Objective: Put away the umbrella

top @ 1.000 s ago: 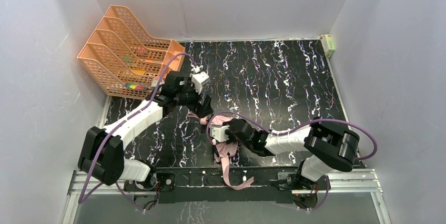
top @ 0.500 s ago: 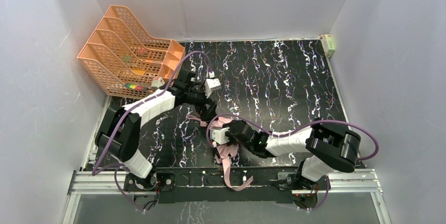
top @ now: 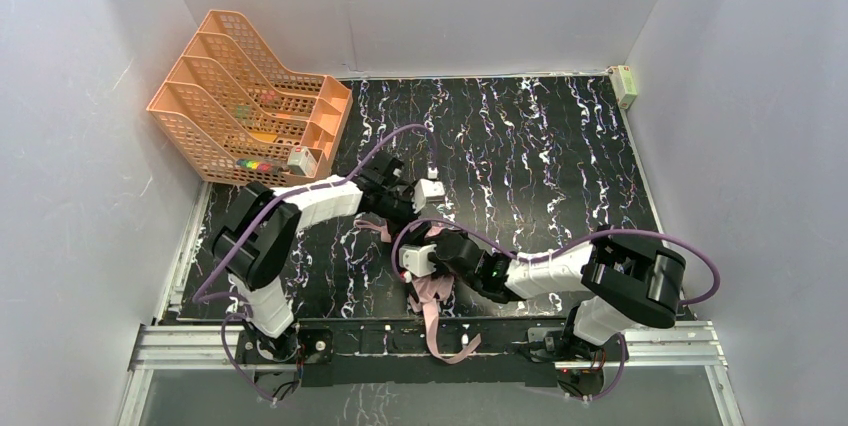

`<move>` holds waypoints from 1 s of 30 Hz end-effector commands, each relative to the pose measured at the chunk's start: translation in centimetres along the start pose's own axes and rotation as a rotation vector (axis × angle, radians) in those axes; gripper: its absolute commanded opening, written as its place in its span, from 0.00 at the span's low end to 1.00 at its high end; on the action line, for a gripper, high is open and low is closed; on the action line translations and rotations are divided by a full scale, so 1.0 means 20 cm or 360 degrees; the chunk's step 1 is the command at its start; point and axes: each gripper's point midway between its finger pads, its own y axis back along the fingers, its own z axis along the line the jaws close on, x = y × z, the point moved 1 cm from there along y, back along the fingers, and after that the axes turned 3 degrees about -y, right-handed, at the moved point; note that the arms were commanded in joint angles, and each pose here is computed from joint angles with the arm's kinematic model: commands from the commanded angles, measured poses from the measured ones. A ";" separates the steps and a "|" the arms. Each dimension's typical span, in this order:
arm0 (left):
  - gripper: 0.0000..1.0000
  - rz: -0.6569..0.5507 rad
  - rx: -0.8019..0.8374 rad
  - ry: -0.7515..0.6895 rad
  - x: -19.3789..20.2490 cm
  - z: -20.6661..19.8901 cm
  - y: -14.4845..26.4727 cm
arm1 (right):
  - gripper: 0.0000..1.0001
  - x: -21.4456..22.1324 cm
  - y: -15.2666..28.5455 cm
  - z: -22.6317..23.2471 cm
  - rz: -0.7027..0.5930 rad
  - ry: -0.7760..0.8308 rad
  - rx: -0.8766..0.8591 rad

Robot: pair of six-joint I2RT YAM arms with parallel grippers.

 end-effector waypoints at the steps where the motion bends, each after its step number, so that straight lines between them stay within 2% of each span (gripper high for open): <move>1: 0.84 0.0065 0.0033 -0.0035 0.04 0.01 -0.04 | 0.18 0.09 0.03 0.13 0.0071 0.0054 -0.0137; 4: 0.70 0.0148 0.0066 -0.0054 0.07 -0.01 -0.07 | 0.21 0.09 0.04 0.12 0.0069 0.0054 -0.0121; 9: 0.50 0.0273 0.0075 -0.0093 0.12 -0.06 -0.09 | 0.32 0.06 0.05 0.08 0.0032 0.0020 -0.0073; 21: 0.02 0.0241 -0.0021 -0.0125 0.12 -0.06 -0.05 | 0.51 -0.02 0.17 -0.02 -0.0074 -0.0104 -0.0040; 26: 0.00 0.0225 -0.0094 -0.0165 0.12 -0.04 -0.04 | 0.68 -0.08 0.32 -0.09 -0.0194 -0.0273 -0.0037; 30: 0.00 0.0207 -0.0119 -0.0196 0.13 -0.04 -0.03 | 0.68 -0.16 0.48 -0.16 -0.0354 -0.0533 -0.0034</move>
